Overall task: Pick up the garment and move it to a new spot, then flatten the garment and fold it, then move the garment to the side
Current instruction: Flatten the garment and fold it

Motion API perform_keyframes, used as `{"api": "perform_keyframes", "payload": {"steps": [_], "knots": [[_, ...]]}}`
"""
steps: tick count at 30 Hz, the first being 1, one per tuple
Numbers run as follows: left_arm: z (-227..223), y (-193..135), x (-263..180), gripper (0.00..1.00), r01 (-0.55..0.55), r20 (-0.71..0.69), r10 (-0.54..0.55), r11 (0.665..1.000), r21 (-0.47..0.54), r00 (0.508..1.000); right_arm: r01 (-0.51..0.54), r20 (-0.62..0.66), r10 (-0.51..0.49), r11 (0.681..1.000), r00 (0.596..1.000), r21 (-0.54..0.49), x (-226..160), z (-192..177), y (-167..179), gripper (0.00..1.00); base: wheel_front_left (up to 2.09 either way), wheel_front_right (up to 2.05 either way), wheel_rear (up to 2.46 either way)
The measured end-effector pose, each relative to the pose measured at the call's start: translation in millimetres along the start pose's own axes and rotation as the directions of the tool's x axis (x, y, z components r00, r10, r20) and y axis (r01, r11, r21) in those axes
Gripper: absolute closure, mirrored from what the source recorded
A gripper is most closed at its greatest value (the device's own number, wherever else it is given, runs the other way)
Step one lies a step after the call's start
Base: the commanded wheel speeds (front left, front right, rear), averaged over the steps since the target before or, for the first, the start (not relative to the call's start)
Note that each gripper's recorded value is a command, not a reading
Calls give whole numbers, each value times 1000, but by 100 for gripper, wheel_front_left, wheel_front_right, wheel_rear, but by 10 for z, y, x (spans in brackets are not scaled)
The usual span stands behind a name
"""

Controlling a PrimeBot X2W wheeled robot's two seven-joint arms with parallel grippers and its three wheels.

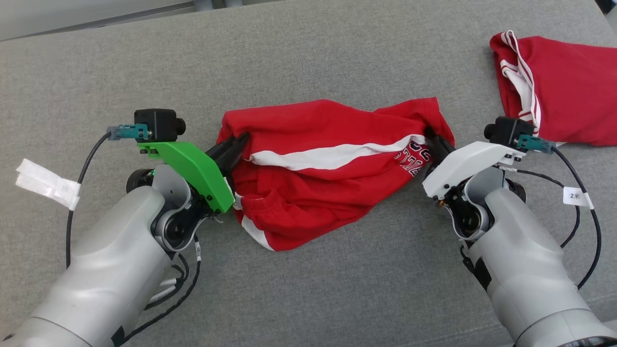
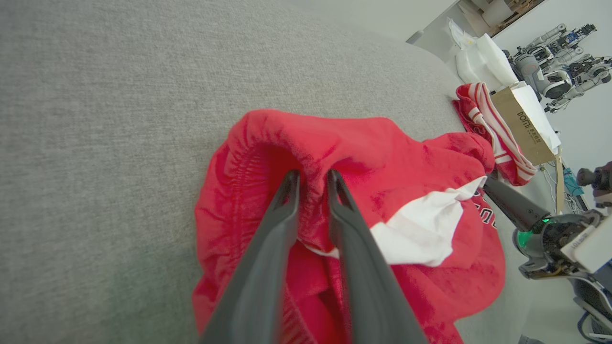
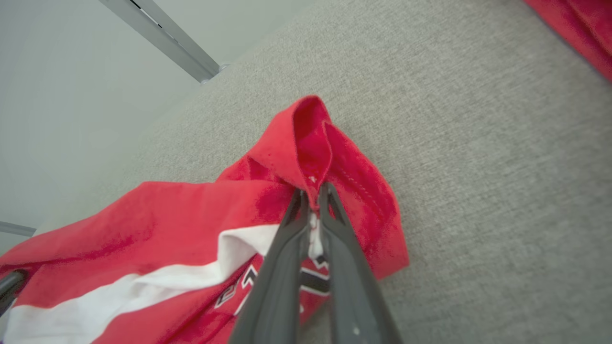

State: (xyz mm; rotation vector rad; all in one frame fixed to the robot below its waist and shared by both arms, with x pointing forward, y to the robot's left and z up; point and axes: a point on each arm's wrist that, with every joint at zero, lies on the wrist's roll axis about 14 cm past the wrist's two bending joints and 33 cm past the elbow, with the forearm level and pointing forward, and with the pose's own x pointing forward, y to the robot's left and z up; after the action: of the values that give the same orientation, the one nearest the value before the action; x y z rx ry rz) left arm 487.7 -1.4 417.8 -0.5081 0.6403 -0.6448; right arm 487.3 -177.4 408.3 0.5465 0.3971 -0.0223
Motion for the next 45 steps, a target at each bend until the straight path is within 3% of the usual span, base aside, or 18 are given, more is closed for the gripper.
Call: {"api": "perform_keyframes", "payload": {"steps": [1,5,7,8,13,15,18,21,23,28,33,40,45], "knots": [[38,-8,-11,0,1,22,-1,1000,2,1000,7,13,-7,1000,1000,-1,-2,19,-18,100,0,0,0],[180,-75,-59,0,14,100,-14,1000,-3,995,33,44,-32,999,999,-16,-31,45,-83,100,0,0,0],[230,-152,-92,0,33,134,-33,999,1,990,38,70,-36,999,997,-30,-55,86,-99,11,0,0,0],[233,-185,-121,0,41,152,-42,999,5,988,40,80,-37,998,996,-39,-73,103,-108,0,0,0,0],[91,-159,-377,0,17,232,-26,999,38,972,27,147,6,974,989,-226,-290,189,-169,0,0,0,0],[-14,-160,-489,0,2,244,-15,999,54,970,26,184,42,935,982,-352,-444,333,-221,0,0,0,0],[-64,-179,-651,0,-40,280,15,996,84,960,58,324,100,894,941,-443,-752,729,-193,0,0,0,0],[5,-311,-837,0,-60,371,19,993,99,928,85,354,112,864,929,-496,-1124,610,-233,0,0,0,0],[-55,-352,-1006,0,-90,418,40,991,102,908,96,372,143,827,917,-554,-1355,595,-191,0,0,0,0],[38,-407,-1435,0,-174,570,87,980,101,817,75,370,198,791,907,-607,-1717,426,-57,0,0,0,0],[4,-214,-1904,0,-326,667,200,943,68,718,40,349,224,791,910,-611,-1889,228,49,0,0,0,0],[-393,93,-2321,0,-472,650,334,880,43,683,3,340,255,796,905,-605,-1933,142,179,0,0,0,0],[-577,198,-2471,0,-508,631,383,861,21,675,-9,345,273,794,898,-608,-1916,170,242,0,0,0,0]]}}
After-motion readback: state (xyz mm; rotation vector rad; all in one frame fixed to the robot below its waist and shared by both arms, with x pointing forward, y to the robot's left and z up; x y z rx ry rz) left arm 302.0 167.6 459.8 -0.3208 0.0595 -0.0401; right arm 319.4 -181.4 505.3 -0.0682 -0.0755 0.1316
